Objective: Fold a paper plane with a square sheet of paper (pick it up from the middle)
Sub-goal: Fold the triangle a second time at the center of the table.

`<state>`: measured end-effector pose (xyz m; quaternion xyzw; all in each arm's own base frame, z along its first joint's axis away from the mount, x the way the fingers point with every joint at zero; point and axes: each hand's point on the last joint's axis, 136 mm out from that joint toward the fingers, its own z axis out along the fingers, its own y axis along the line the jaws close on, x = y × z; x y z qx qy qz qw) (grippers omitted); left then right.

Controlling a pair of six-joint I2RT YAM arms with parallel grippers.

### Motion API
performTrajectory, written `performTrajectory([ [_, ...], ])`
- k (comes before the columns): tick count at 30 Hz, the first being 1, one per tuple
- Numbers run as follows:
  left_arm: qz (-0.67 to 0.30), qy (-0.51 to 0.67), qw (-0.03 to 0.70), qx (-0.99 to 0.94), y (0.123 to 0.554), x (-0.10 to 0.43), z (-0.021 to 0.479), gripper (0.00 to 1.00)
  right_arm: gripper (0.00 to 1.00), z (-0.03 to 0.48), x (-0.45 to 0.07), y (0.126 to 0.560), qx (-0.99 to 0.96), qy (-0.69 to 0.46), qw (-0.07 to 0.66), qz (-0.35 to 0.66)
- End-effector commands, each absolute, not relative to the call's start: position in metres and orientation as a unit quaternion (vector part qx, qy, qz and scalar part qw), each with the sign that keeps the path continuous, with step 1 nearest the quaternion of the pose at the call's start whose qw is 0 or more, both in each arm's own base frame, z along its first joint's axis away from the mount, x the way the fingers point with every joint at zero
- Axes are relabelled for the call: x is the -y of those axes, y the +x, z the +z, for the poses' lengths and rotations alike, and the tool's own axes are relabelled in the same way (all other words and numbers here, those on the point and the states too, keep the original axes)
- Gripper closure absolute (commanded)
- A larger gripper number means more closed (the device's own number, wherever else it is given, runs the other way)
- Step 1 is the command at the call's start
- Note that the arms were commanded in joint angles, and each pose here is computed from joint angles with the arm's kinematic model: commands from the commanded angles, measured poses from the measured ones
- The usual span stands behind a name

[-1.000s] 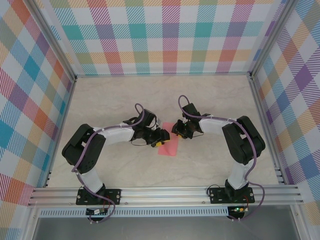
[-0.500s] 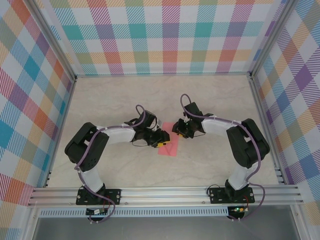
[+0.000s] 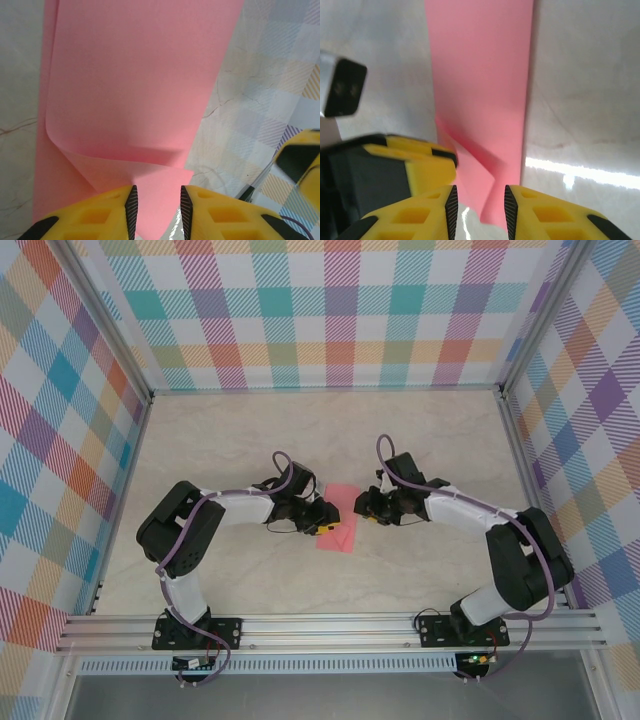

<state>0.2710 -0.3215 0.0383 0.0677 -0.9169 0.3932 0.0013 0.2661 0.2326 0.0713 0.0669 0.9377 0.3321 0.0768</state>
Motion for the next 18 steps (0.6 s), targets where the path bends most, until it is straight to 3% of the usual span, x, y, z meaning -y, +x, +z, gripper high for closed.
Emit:
performTrajectory([
  [1, 0.393, 0.070, -0.009, 0.917, 0.276, 0.326, 0.044, 0.71, 0.66, 0.080, -0.246, 0.246, -0.925, 0.027, 0.047, 0.376],
  [18, 0.386, 0.072, -0.015, 0.920, 0.273, 0.321, 0.049, 0.81, 0.65, 0.047, -0.267, 0.244, -0.924, 0.041, -0.008, 0.381],
])
